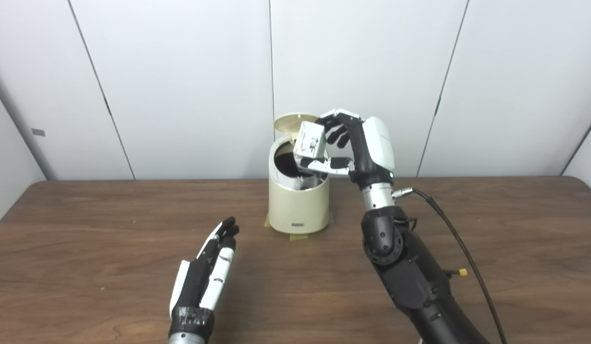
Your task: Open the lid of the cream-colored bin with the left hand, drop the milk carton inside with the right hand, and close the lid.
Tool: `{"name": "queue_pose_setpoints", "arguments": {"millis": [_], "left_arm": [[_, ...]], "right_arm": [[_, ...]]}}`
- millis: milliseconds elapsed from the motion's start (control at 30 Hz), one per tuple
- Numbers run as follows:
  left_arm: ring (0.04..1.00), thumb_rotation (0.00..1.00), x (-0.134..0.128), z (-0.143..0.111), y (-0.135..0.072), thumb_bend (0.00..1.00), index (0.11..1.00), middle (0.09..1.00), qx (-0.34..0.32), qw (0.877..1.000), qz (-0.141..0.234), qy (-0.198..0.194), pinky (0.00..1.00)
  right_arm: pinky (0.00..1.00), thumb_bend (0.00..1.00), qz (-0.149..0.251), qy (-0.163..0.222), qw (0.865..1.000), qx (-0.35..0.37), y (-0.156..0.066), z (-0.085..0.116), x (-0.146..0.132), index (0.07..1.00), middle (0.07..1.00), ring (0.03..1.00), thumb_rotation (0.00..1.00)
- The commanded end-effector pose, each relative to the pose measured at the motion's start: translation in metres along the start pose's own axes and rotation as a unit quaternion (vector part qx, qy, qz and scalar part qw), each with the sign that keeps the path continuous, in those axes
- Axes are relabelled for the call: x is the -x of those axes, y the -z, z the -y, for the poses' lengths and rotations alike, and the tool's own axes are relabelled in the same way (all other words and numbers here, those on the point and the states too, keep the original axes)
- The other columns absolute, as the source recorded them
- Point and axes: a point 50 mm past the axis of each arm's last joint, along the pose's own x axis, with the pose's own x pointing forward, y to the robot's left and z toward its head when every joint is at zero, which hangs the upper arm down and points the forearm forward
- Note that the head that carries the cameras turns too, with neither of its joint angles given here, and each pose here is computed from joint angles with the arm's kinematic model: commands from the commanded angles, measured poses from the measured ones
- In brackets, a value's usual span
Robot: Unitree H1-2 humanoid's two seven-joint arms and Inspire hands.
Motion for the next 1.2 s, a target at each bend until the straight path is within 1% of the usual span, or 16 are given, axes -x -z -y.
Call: {"name": "queue_pose_setpoints", "arguments": {"millis": [0, 67, 167, 267, 367, 433, 467, 600, 633, 667, 700, 733, 833, 967, 1067, 1167], "left_arm": [[0.956, 0.77, 0.006, 0.000, -0.006, 0.48, 0.919, 0.911, 0.003, 1.000, 0.015, -0.006, 1.00], [0.959, 0.75, 0.006, 0.000, -0.005, 0.47, 0.919, 0.911, -0.002, 1.000, 0.017, -0.003, 1.00], [0.967, 0.70, 0.006, -0.002, -0.004, 0.40, 0.920, 0.914, -0.013, 1.000, 0.018, 0.001, 1.00], [0.975, 0.63, 0.006, -0.003, -0.003, 0.33, 0.923, 0.921, -0.019, 1.000, 0.018, 0.008, 1.00], [0.992, 0.53, 0.006, -0.003, -0.003, 0.26, 0.930, 0.940, -0.028, 0.999, 0.014, 0.022, 1.00], [0.999, 0.46, 0.006, -0.002, -0.004, 0.25, 0.934, 0.953, -0.027, 0.999, 0.012, 0.028, 1.00], [1.000, 0.44, 0.006, -0.001, -0.004, 0.25, 0.938, 0.957, -0.027, 0.999, 0.012, 0.030, 1.00], [1.000, 0.45, 0.004, 0.000, -0.004, 0.25, 0.945, 0.954, -0.031, 0.999, 0.014, 0.030, 1.00], [1.000, 0.47, 0.004, 0.000, -0.004, 0.27, 0.945, 0.951, -0.029, 0.999, 0.015, 0.029, 1.00], [1.000, 0.48, 0.004, -0.001, -0.005, 0.27, 0.944, 0.949, -0.027, 0.999, 0.015, 0.028, 1.00], [1.000, 0.49, 0.003, -0.001, -0.004, 0.28, 0.944, 0.945, -0.026, 0.999, 0.015, 0.026, 1.00], [0.996, 0.50, 0.002, -0.002, -0.004, 0.28, 0.941, 0.940, -0.026, 0.999, 0.016, 0.024, 1.00], [0.987, 0.52, -0.001, -0.004, -0.002, 0.29, 0.933, 0.928, -0.021, 0.999, 0.016, 0.020, 1.00], [0.982, 0.49, -0.006, -0.005, -0.001, 0.26, 0.926, 0.917, -0.014, 1.000, 0.014, 0.019, 1.00], [0.968, 0.47, -0.013, -0.003, -0.004, 0.25, 0.923, 0.909, 0.003, 1.000, 0.016, 0.017, 1.00], [0.937, 0.51, -0.022, -0.004, -0.010, 0.26, 0.926, 0.909, 0.006, 1.000, 0.021, 0.019, 0.96]], "right_arm": [[0.67, 0.99, 0.026, 0.009, 1.000, 0.001, -0.018, 0.011, -0.018, 0.645, 0.750, 0.747, 0.23], [0.72, 1.00, 0.025, -0.010, 1.000, 0.016, -0.018, 0.011, -0.018, 0.667, 0.783, 0.788, 0.25], [0.81, 1.00, 0.020, -0.049, 0.998, 0.044, -0.020, 0.012, -0.021, 0.722, 0.835, 0.840, 0.28], [0.84, 1.00, 0.012, -0.069, 0.996, 0.056, -0.024, 0.015, -0.023, 0.740, 0.847, 0.853, 0.30], [0.74, 1.00, 0.013, -0.073, 0.995, 0.062, -0.026, 0.018, -0.026, 0.714, 0.790, 0.799, 0.28], [0.68, 1.00, 0.015, -0.065, 0.996, 0.056, -0.027, 0.020, -0.026, 0.688, 0.737, 0.749, 0.27], [0.62, 1.00, 0.015, -0.061, 0.997, 0.051, -0.026, 0.021, -0.026, 0.664, 0.693, 0.691, 0.25], [0.48, 1.00, 0.023, -0.028, 0.999, 0.022, -0.027, 0.028, -0.022, 0.584, 0.566, 0.545, 0.18], [0.45, 0.96, 0.025, -0.018, 0.999, 0.007, -0.027, 0.030, -0.020, 0.557, 0.532, 0.510, 0.14], [0.41, 0.75, 0.026, -0.007, 1.000, -0.003, -0.027, 0.035, -0.017, 0.530, 0.491, 0.476, 0.07], [0.36, 0.64, 0.022, 0.001, 1.000, -0.011, -0.027, 0.039, -0.014, 0.519, 0.471, 0.430, 0.04], [0.33, 0.58, 0.017, 0.004, 1.000, -0.016, -0.026, 0.044, -0.011, 0.513, 0.459, 0.400, 0.01], [0.34, 0.53, 0.004, 0.003, 1.000, -0.012, -0.018, 0.059, -0.001, 0.517, 0.473, 0.402, 0.00], [0.33, 0.52, -0.013, 0.003, 1.000, 0.003, -0.006, 0.072, 0.012, 0.521, 0.472, 0.392, 0.00], [0.34, 0.52, -0.067, 0.002, 0.997, -0.037, 0.007, 0.084, 0.028, 0.513, 0.462, 0.400, 0.00], [0.36, 0.52, -0.106, -0.008, 0.992, -0.073, 0.016, 0.089, 0.041, 0.499, 0.462, 0.422, 0.00]]}}
